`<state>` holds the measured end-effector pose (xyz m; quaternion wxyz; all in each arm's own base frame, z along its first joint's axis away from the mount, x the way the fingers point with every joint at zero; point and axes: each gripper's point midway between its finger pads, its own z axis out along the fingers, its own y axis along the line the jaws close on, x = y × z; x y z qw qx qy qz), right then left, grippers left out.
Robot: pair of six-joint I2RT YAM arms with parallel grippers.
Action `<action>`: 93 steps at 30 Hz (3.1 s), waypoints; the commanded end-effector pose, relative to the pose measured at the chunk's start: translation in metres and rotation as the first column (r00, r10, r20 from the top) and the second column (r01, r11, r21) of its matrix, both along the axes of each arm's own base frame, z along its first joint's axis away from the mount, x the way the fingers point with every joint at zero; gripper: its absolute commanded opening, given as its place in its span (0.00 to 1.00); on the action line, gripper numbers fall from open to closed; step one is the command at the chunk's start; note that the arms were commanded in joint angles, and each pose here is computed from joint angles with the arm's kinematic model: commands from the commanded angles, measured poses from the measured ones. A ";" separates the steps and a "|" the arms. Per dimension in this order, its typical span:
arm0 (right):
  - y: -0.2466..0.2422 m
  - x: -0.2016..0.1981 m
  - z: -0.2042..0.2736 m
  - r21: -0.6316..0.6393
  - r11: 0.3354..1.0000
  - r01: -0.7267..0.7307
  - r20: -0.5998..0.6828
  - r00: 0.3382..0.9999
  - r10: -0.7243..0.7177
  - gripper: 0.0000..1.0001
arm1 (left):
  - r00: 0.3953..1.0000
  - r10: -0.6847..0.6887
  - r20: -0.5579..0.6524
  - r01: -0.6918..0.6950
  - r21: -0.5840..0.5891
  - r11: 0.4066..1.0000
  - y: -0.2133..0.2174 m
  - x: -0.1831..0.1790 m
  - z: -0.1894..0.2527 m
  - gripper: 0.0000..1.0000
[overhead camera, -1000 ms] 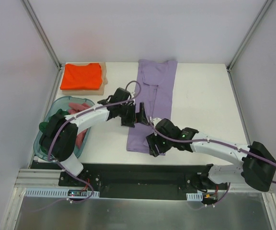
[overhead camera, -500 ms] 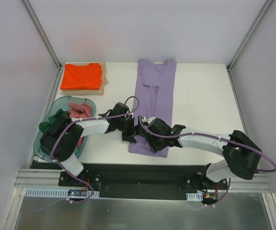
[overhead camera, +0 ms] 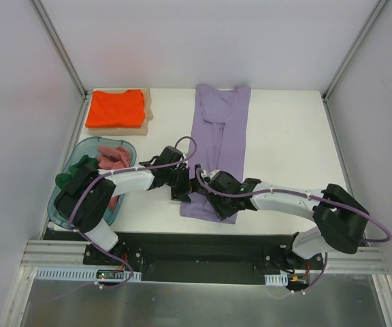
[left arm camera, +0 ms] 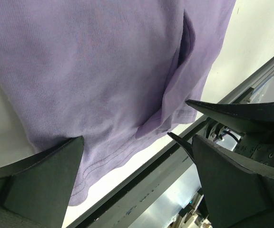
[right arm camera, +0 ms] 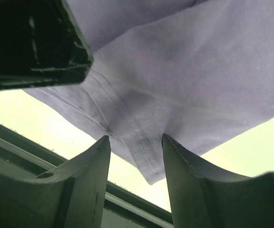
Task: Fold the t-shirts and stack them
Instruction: Grab the bottom of the folded rectangular tshirt with both arms
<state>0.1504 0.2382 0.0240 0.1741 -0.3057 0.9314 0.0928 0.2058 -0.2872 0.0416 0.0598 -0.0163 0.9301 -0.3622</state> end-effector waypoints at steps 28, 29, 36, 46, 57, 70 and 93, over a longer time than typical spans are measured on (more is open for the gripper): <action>-0.036 0.008 0.011 -0.137 0.978 0.158 0.100 0.984 -0.145 0.12 | 1.000 0.019 -0.005 -0.017 0.198 0.980 0.038 -0.008 -0.033 0.99; -0.036 0.007 0.012 -0.133 0.977 0.165 0.099 0.983 -0.152 0.12 | 1.000 0.020 -0.006 -0.019 0.199 0.980 0.039 -0.007 -0.033 0.99; -0.048 -0.010 0.015 -0.126 0.978 0.167 0.053 0.985 -0.162 0.01 | 1.000 0.030 -0.006 -0.028 0.207 0.978 0.042 -0.008 -0.034 0.99; -0.066 -0.027 0.012 -0.128 0.975 0.179 0.026 0.984 -0.177 0.05 | 0.999 0.025 -0.022 -0.020 0.195 0.981 0.041 -0.011 -0.034 0.99; -0.027 -0.034 0.037 0.060 0.997 0.046 0.004 0.999 -0.046 0.65 | 0.999 -0.041 -0.012 0.042 0.114 0.993 0.028 -0.020 -0.014 0.99; 0.027 -0.001 0.041 0.160 0.987 0.025 0.075 0.997 -0.037 0.51 | 0.999 -0.036 0.017 0.034 0.093 0.995 0.027 -0.020 -0.003 0.99; 0.049 -0.019 0.074 0.283 0.939 -0.196 0.160 0.975 0.155 0.64 | 0.988 0.002 0.157 -0.013 0.071 0.997 0.045 -0.027 0.039 0.99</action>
